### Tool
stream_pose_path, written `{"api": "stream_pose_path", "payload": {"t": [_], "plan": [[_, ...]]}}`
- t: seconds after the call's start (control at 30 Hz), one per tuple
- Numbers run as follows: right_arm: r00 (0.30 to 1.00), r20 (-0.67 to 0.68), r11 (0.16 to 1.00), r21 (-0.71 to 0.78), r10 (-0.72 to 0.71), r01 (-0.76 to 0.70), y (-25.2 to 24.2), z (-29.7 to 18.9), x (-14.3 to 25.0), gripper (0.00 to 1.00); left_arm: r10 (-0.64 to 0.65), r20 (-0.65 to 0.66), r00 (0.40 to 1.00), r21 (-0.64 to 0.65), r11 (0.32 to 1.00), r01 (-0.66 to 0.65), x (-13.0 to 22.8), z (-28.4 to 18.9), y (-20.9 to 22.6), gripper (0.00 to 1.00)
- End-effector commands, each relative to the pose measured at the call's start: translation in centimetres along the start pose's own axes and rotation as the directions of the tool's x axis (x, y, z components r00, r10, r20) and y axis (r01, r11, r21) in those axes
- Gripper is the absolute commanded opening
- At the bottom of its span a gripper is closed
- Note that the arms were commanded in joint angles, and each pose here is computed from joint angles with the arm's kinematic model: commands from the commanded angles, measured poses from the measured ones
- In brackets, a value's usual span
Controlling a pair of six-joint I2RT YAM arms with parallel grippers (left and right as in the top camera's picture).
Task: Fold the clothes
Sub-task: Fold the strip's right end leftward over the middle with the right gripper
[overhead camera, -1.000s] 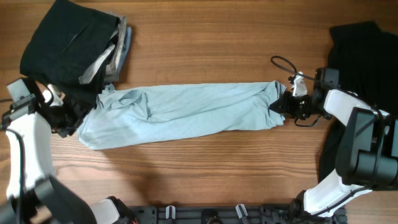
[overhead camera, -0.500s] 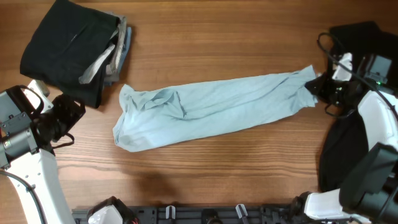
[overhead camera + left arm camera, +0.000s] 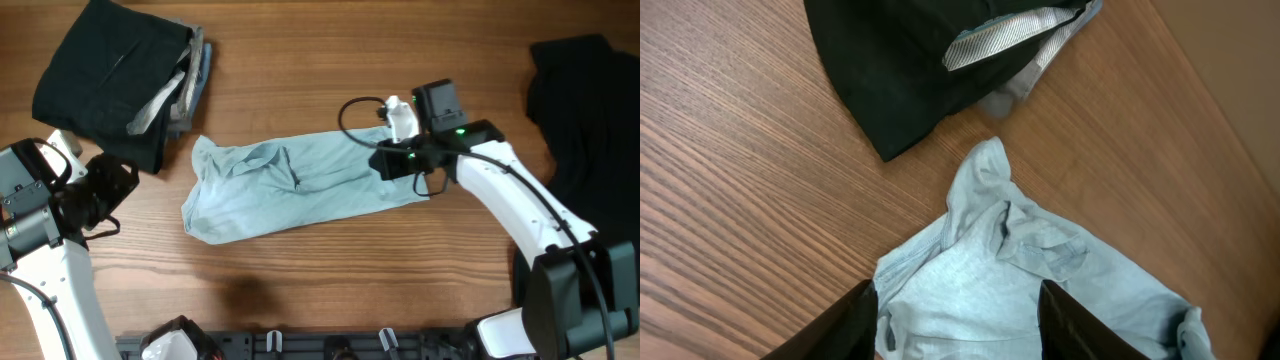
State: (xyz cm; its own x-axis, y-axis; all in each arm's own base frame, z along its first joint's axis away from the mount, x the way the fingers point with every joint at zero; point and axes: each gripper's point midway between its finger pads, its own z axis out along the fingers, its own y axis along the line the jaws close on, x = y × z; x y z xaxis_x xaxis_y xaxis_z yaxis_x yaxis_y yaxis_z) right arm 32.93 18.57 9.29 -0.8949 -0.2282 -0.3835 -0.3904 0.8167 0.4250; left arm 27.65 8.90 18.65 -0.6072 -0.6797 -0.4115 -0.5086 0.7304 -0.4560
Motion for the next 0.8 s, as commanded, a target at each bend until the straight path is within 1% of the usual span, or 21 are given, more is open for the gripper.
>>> {"api": "stream_pose_path", "payload": {"t": [0.0, 0.13, 0.27, 0.3, 0.37, 0.43, 0.47, 0.5, 0.57, 0.6, 0.67, 0.7, 0.73, 0.77], "plan": [[0.995, 0.007, 0.993, -0.052, -0.104, 0.105, 2.5, 1.1, -0.3, 0.04, 0.031, 0.006, 1.000, 0.013, 0.999, -0.031, -0.3, -0.2, -0.5, 0.51], [0.987, 0.022, 0.984, -0.079, -0.162, 0.163, 4.7, 1.9, -0.5, 0.04, 0.029, 0.002, 1.000, 0.012, 1.000, -0.029, -0.2, -0.2, -0.4, 0.51], [0.987, 0.053, 0.984, -0.095, -0.149, 0.153, 6.0, 2.2, -1.1, 0.04, 0.029, 0.001, 1.000, 0.012, 1.000, -0.029, -0.2, -0.2, -0.4, 0.51], [0.986, 0.064, 0.983, -0.097, -0.151, 0.157, 6.2, 2.2, -1.4, 0.07, 0.028, 0.000, 1.000, 0.011, 1.000, -0.028, -0.2, -0.2, -0.4, 0.51], [0.986, 0.076, 0.980, -0.120, -0.148, 0.156, 6.6, 2.1, -1.7, 0.20, 0.028, -0.001, 1.000, 0.011, 1.000, -0.028, -0.2, -0.2, -0.4, 0.51], [0.981, 0.059, 0.965, -0.181, -0.183, 0.191, 7.6, 2.0, -1.0, 0.24, 0.027, -0.004, 1.000, 0.010, 1.000, -0.027, -0.1, -0.2, -0.4, 0.51], [0.975, 0.053, 0.951, -0.215, -0.214, 0.220, 8.1, 1.9, -0.6, 0.30, 0.026, -0.005, 1.000, 0.010, 1.000, -0.026, 0.0, -0.2, -0.4, 0.51], [0.974, 0.047, 0.947, -0.227, -0.222, 0.227, 8.3, 1.9, -0.3, 0.39, 0.025, -0.008, 1.000, 0.009, 1.000, -0.025, 0.0, -0.2, -0.4, 0.51], [0.962, 0.058, 0.941, -0.202, -0.267, 0.273, 7.8, 1.9, -0.4, 0.65, 0.025, -0.009, 1.000, 0.009, 1.000, -0.025, 0.0, -0.2, -0.3, 0.51], [0.963, 0.059, 0.946, -0.181, -0.262, 0.268, 7.4, 1.9, -0.6, 0.66, 0.024, -0.010, 1.000, 0.008, 1.000, -0.024, 0.0, -0.1, -0.3, 0.51], [0.976, 0.055, 0.973, -0.076, -0.213, 0.216, 5.4, 2.0, -1.1, 0.67, 0.024, -0.011, 1.000, 0.008, 1.000, -0.024, 0.0, -0.1, -0.3, 0.52], [0.989, 0.059, 0.991, 0.019, -0.135, 0.134, 3.4, 2.0, -1.6, 0.65, 0.024, -0.011, 1.000, 0.008, 1.000, -0.024, 0.0, -0.1, -0.3, 0.52], [0.995, 0.072, 0.995, 0.079, -0.075, 0.069, 1.9, 1.7, -1.9, 0.54, 0.024, -0.012, 1.000, 0.008, 1.000, -0.024, 0.0, -0.1, -0.3, 0.52], [0.996, 0.078, 0.995, 0.091, -0.054, 0.047, 1.4, 1.6, -2.1, 0.36, 0.024, -0.012, 1.000, 0.008, 1.000, -0.024, 0.0, -0.1, -0.3, 0.52]]}}
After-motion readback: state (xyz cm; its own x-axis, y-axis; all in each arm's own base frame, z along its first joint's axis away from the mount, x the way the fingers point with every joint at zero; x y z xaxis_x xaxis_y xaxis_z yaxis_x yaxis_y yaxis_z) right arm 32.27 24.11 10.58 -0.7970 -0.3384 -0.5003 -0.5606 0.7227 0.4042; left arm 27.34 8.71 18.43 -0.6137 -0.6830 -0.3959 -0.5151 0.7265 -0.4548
